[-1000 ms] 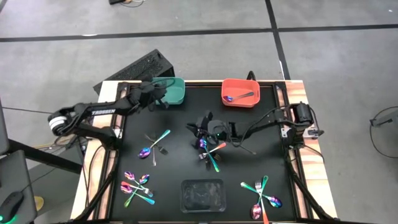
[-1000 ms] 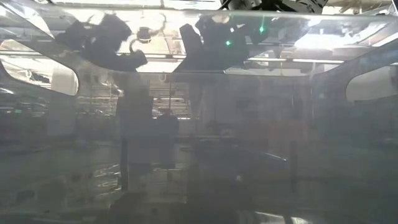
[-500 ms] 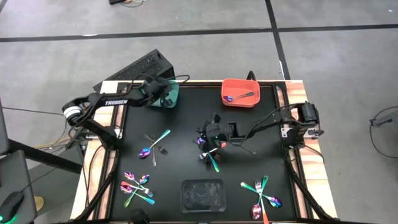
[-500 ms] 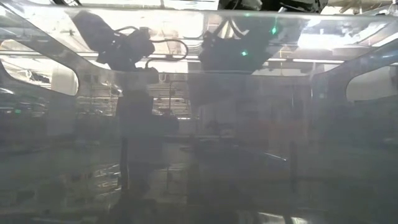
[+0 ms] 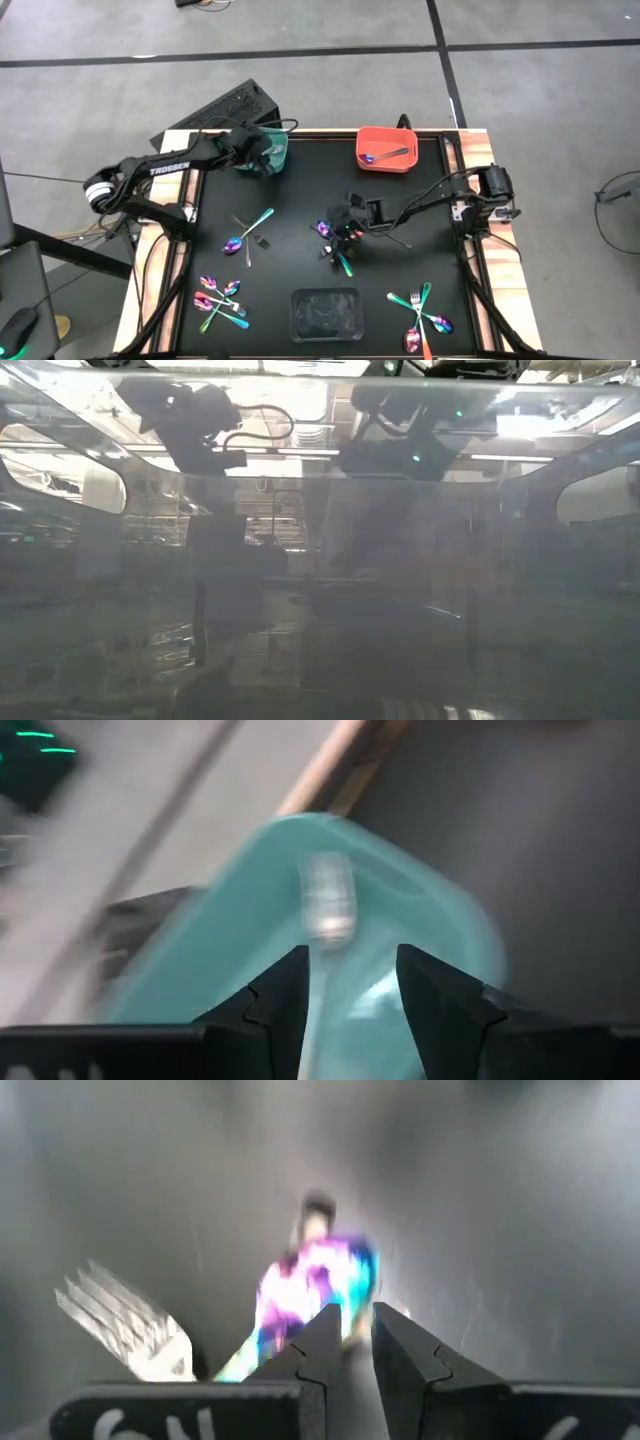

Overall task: Sort silverware by color (type)
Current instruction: Put the black fork into the black bin

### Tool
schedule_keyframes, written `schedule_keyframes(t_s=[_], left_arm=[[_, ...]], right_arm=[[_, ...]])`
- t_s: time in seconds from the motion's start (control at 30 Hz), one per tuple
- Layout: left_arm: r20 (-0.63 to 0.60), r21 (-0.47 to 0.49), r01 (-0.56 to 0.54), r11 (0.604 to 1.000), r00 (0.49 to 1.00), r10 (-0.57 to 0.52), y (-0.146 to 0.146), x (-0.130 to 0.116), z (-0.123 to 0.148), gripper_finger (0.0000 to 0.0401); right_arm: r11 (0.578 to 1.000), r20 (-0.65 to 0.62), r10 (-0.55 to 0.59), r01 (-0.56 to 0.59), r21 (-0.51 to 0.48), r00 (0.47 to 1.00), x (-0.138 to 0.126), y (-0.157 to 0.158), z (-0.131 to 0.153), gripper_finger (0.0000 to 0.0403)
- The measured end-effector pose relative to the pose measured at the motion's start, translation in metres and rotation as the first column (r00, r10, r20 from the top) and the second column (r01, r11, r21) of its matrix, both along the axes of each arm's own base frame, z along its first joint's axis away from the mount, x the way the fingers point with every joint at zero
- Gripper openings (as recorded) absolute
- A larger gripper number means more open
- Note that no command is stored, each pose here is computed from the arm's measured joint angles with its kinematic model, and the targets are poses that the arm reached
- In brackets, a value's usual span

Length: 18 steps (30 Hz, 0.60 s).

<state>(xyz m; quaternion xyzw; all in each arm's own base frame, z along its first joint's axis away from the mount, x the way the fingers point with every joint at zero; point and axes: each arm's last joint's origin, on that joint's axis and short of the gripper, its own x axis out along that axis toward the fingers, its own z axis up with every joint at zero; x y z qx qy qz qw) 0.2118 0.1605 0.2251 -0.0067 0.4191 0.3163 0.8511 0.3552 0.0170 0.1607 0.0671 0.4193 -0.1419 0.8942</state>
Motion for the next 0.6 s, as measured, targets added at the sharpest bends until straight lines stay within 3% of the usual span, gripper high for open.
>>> schedule_keyframes(t_s=[0.17, 0.33, 0.47, 0.6], left_arm=[[0.107, -0.128, 0.172, 0.977, 0.981, -0.159, -0.023, 0.002, -0.022, 0.0136], [0.096, -0.151, 0.226, 0.962, 0.972, -0.213, -0.04, 0.002, -0.042, 0.0125], [0.117, -0.132, 0.229, 0.964, 0.97, -0.214, -0.041, 0.003, -0.048, 0.0117], [0.091, -0.036, 0.173, 0.984, 0.981, -0.169, -0.033, 0.002, -0.057, 0.011]], right_arm=[[0.995, -0.127, -0.074, 0.081, 0.051, 0.989, -0.013, 0.001, -0.006, 0.0079], [0.993, -0.233, -0.107, 0.118, 0.031, 0.966, -0.026, 0.002, 0.002, 0.0079], [0.992, -0.238, -0.127, 0.128, -0.01, 0.963, -0.035, 0.002, 0.016, 0.0079], [0.99, -0.222, -0.14, 0.133, -0.045, 0.965, -0.045, 0.005, 0.032, 0.0079]])
